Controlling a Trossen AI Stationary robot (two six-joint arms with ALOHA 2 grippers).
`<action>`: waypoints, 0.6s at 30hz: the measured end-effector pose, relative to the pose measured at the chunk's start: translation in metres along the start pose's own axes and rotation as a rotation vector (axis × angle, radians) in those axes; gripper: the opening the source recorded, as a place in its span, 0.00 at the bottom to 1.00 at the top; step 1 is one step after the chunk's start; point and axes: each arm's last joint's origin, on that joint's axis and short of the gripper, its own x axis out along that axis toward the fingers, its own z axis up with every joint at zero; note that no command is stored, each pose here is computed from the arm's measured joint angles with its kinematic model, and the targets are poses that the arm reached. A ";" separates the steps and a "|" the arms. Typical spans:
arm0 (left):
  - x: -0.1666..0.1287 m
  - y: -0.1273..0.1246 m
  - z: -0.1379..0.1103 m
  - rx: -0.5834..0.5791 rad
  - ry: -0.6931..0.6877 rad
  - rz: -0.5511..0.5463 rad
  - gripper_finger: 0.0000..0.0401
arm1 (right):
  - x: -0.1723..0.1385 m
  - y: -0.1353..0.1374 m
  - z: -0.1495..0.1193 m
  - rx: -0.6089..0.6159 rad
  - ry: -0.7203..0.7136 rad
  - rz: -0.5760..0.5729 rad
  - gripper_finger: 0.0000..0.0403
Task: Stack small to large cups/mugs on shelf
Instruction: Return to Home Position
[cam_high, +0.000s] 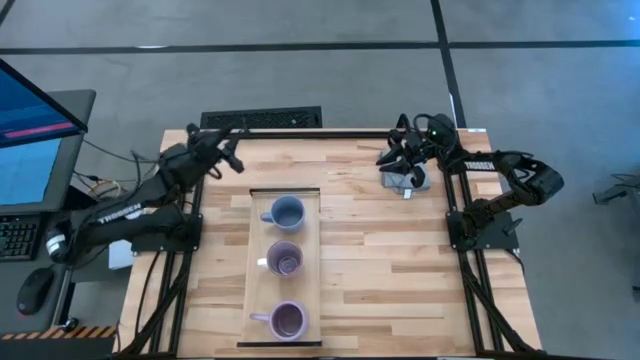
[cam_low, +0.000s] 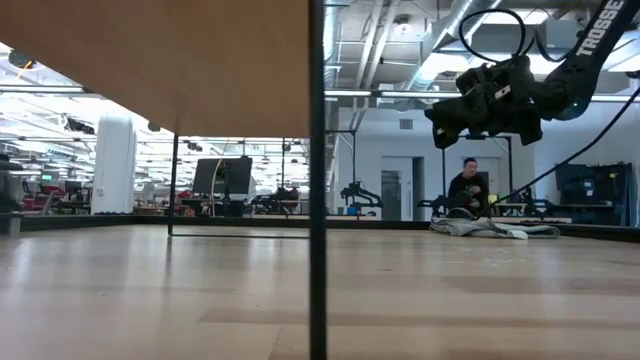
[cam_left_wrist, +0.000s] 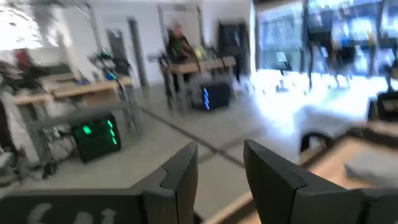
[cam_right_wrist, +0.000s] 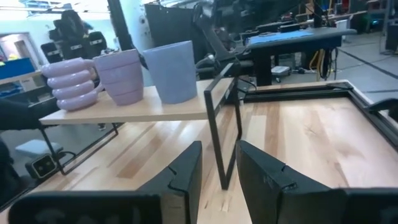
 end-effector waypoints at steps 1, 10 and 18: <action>-0.006 0.002 -0.004 -0.015 -0.034 0.013 0.30 | -0.001 0.000 0.000 0.000 0.000 -0.004 0.30; -0.044 0.010 -0.036 -0.013 -0.086 -0.047 0.30 | -0.011 -0.003 0.000 0.014 -0.005 -0.013 0.30; -0.054 0.010 -0.058 -0.015 -0.046 -0.110 0.30 | -0.013 -0.003 0.000 0.008 -0.006 -0.001 0.30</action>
